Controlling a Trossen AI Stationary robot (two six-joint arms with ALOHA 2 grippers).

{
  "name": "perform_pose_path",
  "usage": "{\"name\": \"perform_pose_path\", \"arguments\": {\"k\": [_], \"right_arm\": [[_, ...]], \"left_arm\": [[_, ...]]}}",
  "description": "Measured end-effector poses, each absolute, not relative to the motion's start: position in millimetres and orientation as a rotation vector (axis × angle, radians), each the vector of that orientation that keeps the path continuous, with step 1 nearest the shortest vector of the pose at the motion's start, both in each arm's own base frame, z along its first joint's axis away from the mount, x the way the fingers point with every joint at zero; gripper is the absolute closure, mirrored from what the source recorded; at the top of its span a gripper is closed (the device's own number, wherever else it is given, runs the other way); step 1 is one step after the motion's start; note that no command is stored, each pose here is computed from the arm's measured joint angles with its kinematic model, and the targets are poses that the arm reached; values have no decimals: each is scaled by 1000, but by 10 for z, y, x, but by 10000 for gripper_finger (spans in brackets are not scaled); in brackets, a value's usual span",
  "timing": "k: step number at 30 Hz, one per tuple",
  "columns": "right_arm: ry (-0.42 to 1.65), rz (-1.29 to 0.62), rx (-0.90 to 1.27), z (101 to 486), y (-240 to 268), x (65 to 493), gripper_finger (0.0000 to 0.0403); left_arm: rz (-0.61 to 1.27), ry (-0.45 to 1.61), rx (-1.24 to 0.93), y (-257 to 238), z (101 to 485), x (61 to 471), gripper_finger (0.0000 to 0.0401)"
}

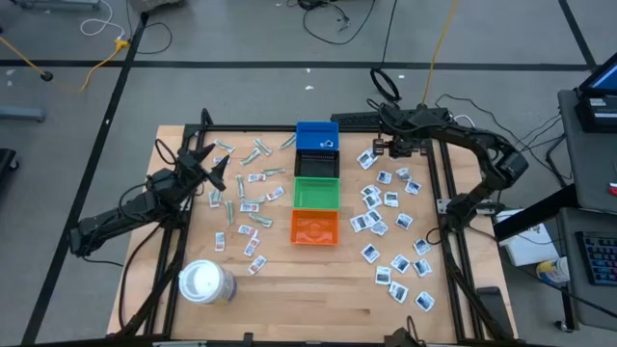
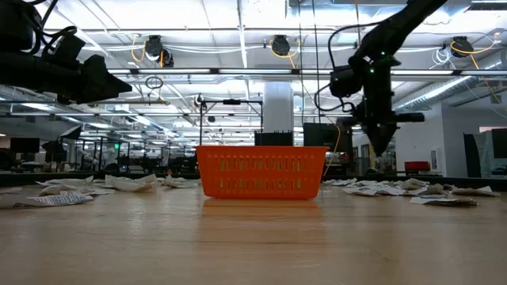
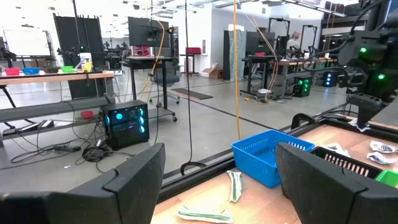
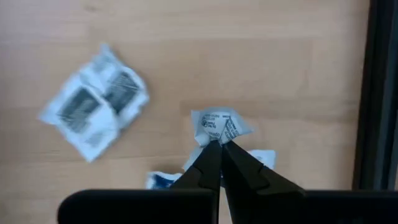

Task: Pick & Place First Aid Supplies
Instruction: Put the blue alcohol pad into the blue bin

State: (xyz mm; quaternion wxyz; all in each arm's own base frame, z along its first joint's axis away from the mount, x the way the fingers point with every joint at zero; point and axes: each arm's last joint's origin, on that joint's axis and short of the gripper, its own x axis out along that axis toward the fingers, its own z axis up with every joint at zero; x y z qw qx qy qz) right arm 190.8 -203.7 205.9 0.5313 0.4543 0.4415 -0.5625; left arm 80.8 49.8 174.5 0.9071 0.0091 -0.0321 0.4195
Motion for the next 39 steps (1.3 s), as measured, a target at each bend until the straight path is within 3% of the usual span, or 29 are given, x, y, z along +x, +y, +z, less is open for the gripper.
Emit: {"name": "perform_pose_path", "arguments": {"k": [21,27,39], "right_arm": [[978,-1108,902,2652,-2594,3477,402],[957,-1036,911,2593,-2624,3756,403],[1024,-1023,889,2159,-2681,3924,403]], "left_arm": [[866,-66,19,498,1744,808,96],[866,-66,19,498,1745,808,95],[866,-66,19,498,1745,808,96]]}}
